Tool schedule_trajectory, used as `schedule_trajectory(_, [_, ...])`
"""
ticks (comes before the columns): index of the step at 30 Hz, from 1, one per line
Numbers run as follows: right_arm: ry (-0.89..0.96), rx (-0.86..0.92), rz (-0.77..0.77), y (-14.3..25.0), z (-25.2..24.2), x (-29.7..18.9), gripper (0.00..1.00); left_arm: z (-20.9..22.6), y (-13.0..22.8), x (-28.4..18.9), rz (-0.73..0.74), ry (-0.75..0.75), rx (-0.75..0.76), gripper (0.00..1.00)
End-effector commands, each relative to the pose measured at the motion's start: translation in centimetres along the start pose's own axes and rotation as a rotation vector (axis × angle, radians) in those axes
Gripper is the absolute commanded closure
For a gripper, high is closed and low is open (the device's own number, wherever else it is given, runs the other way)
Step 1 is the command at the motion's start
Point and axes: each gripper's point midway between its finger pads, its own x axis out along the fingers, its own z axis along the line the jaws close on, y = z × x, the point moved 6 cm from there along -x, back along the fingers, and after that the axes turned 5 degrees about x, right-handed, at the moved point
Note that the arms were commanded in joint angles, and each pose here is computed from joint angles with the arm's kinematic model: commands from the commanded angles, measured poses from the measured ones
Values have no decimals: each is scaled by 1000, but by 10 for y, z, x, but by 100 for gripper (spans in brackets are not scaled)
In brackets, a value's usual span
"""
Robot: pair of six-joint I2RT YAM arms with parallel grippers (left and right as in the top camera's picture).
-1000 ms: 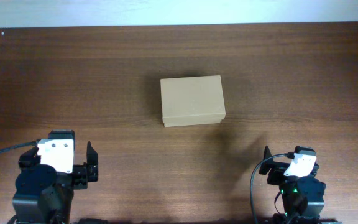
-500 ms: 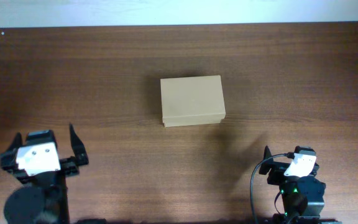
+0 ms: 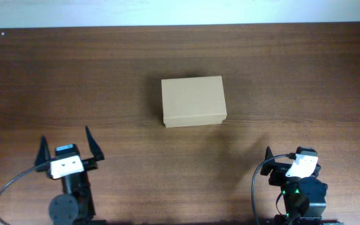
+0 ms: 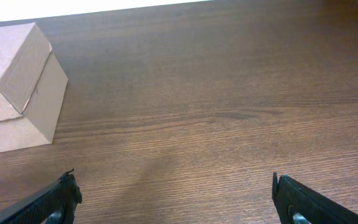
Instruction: Pack container
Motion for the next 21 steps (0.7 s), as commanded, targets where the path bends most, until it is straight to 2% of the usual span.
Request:
schedule_trajectory(1, [14, 11, -9, 1, -2, 1, 1, -3, 24, -1, 10, -8, 11, 1])
schedule_trajectory(7, [15, 11, -9, 1, -2, 1, 1, -8, 49, -2, 41, -1, 20, 1])
schedule_trajectory(16, [15, 11, -9, 1, -2, 1, 1, -12, 67, -4, 140, 20, 47, 1])
schedule_trajectory(21, [15, 11, -9, 1, -2, 1, 1, -12, 67, -4, 141, 21, 47, 1])
